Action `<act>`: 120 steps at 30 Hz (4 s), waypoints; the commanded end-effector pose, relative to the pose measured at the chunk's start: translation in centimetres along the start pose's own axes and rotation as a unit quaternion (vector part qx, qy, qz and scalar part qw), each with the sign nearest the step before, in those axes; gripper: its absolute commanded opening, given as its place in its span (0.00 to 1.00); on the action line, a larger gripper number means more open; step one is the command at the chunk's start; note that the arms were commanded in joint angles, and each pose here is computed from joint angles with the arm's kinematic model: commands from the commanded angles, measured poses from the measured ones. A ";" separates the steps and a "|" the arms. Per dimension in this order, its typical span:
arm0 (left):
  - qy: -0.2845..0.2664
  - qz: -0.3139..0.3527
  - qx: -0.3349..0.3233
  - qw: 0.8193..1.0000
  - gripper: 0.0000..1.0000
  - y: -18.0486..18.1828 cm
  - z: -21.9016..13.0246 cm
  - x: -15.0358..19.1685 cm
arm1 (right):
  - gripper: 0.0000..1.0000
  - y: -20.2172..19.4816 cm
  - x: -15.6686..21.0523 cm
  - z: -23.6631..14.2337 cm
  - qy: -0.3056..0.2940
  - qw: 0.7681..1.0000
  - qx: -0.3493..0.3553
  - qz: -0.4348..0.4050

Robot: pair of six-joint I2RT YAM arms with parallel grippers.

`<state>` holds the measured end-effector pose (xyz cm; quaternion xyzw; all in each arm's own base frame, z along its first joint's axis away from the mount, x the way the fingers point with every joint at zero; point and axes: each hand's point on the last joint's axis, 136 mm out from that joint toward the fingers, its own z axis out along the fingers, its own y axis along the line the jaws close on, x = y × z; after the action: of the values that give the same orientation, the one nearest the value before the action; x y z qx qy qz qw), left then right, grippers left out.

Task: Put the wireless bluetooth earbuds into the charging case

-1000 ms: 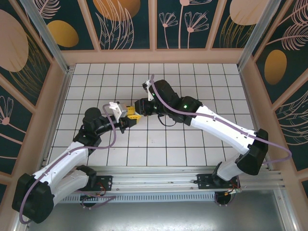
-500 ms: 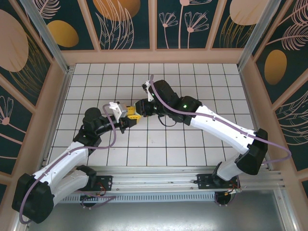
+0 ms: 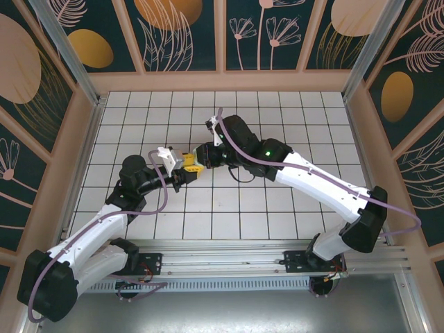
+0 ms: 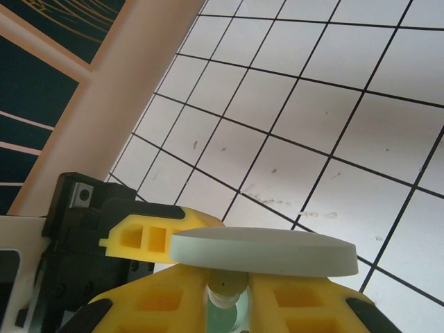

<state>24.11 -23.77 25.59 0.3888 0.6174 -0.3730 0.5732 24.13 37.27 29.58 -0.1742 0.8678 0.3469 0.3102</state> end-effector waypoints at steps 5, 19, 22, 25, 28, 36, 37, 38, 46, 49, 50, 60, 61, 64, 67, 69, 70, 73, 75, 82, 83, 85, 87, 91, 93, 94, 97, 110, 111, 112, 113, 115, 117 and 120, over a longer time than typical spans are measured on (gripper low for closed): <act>-0.021 0.022 0.002 1.000 0.08 0.0 0.1 -1.5 | 0.20 0.3 -0.4 -1.5 -0.024 1.000 -0.006 0.017; -0.025 0.014 -0.003 1.000 0.08 0.1 0.1 -1.6 | 0.20 0.5 0.5 -0.1 -0.019 0.999 -0.012 0.029; -0.025 0.013 -0.005 1.000 0.07 0.2 0.1 -1.6 | 0.20 0.7 0.4 -0.1 -0.020 0.999 -0.012 0.030; -0.025 0.013 -0.007 1.000 0.07 0.3 0.1 -1.6 | 0.20 0.6 0.6 -0.2 -0.021 0.999 -0.007 0.032; -0.026 0.013 -0.010 1.000 0.08 0.4 0.1 -1.6 | 0.20 0.3 1.1 0.0 -0.018 0.999 0.002 0.036; -0.028 0.013 -0.010 0.999 0.07 0.4 0.1 -1.8 | 0.23 0.1 1.8 0.2 -0.017 0.999 0.013 0.039; -0.028 0.014 -0.010 0.999 0.07 0.4 0.1 -1.8 | 0.25 0.1 1.7 0.2 -0.018 0.999 0.014 0.039; -0.027 0.014 -0.010 0.999 0.08 0.4 0.1 -1.8 | 0.27 0.2 1.7 0.2 -0.018 0.999 0.013 0.038; -0.026 0.012 -0.011 1.000 0.08 0.5 0.2 -1.6 | 0.38 0.9 1.0 -1.2 -0.033 0.999 0.000 0.040; -0.025 0.013 -0.010 1.000 0.07 0.5 0.2 -1.5 | 0.38 1.2 -0.1 -2.6 -0.053 0.998 -0.005 0.039; -0.024 0.013 -0.010 1.000 0.08 0.5 0.2 -1.3 | 0.38 1.5 -0.5 -3.2 -0.061 0.997 -0.007 0.036; -0.043 0.040 0.012 0.998 0.07 -0.7 -0.2 -1.1 | 0.40 0.3 -4.2 -6.3 -0.102 0.995 -0.012 0.015; -0.048 0.049 0.017 0.997 0.07 -1.0 -0.4 -1.2 | 0.40 0.2 -4.3 -6.1 -0.092 0.995 -0.025 0.017; -0.065 0.078 0.028 0.994 0.06 -1.8 -0.9 -1.5 | 0.40 -0.5 -4.8 -5.3 -0.075 0.996 -0.044 0.020; -0.081 0.111 0.027 0.990 0.06 -2.3 -1.5 -1.8 | 0.40 -1.0 -5.1 -4.6 -0.062 0.997 -0.050 0.015; -0.089 0.126 0.023 0.988 0.07 -2.4 -1.7 -2.1 | 0.40 -1.3 -4.9 -4.0 -0.048 0.997 -0.054 0.012; -0.092 0.132 0.023 0.987 0.07 -2.5 -1.8 -2.3 | 0.40 -1.3 -4.6 -3.7 -0.039 0.997 -0.059 0.012; -0.095 0.138 0.023 0.986 0.07 -2.5 -1.7 -2.7 | 0.40 -1.1 -3.7 -2.7 -0.016 0.997 -0.077 0.007; -0.095 0.140 0.025 0.985 0.07 -2.4 -1.6 -2.8 | 0.40 -1.0 -3.0 -2.2 -0.001 0.996 -0.086 0.007; -0.095 0.130 0.026 0.987 0.07 -2.2 -1.3 -3.2 | 0.40 -1.6 -1.1 -2.0 0.025 0.996 -0.087 0.019; -0.095 0.128 0.025 0.987 0.07 -2.1 -1.3 -3.3 | 0.40 -1.7 -0.8 -2.2 0.027 0.996 -0.087 0.023; -0.096 0.124 0.023 0.987 0.07 -2.0 -1.2 -3.3 | 0.40 -1.9 -0.1 -2.7 0.024 0.995 -0.087 0.028; -0.097 0.120 0.022 0.988 0.07 -1.9 -1.2 -3.5 | 0.40 -2.1 0.3 -3.4 0.016 0.995 -0.089 0.035; -0.100 0.110 0.024 0.989 0.07 -1.8 -1.1 -3.7 | 0.43 -2.5 0.2 -4.8 -0.019 0.995 -0.089 0.048; -0.102 0.102 0.025 0.989 0.07 -1.8 -1.0 -3.8 | 0.46 -2.6 -0.1 -5.3 -0.036 0.993 -0.094 0.056; -0.104 0.100 0.027 0.989 0.08 -1.8 -1.0 -4.0 | 0.47 -2.4 -0.2 -5.4 -0.043 0.992 -0.104 0.059; -0.109 0.090 0.032 0.989 0.08 -1.9 -1.0 -4.4 | 0.50 -1.6 -0.5 -5.5 -0.052 0.987 -0.138 0.066; -0.135 0.057 0.058 0.987 0.10 -2.5 -1.1 -6.1 | 0.56 1.8 -0.1 -4.7 -0.020 0.955 -0.278 0.103; -0.136 0.055 0.059 0.987 0.10 -2.5 -1.1 -6.2 | 0.56 2.0 0.0 -4.7 -0.013 0.951 -0.289 0.106; -0.137 0.052 0.059 0.988 0.10 -2.5 -1.0 -6.1 | 0.56 2.3 0.1 -4.6 -0.005 0.948 -0.298 0.109; -0.139 0.051 0.058 0.987 0.10 -2.4 -1.0 -6.3 | 0.56 2.5 0.3 -4.5 0.002 0.945 -0.306 0.111; -0.141 0.048 0.056 0.987 0.10 -2.3 -0.9 -6.3 | 0.53 2.7 0.7 -4.3 0.016 0.940 -0.319 0.116; -0.141 0.047 0.053 0.987 0.10 -2.1 -0.9 -6.4 | 0.47 2.7 0.9 -4.1 0.018 0.940 -0.320 0.118; -0.134 0.041 0.043 0.989 0.09 -1.7 -0.7 -6.0 | 0.34 2.6 0.8 -4.0 0.017 0.939 -0.321 0.120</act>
<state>22.27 -24.27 29.74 0.3915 0.5187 -0.4253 0.6300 21.38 35.72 31.49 -0.1426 0.7534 0.6142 0.1868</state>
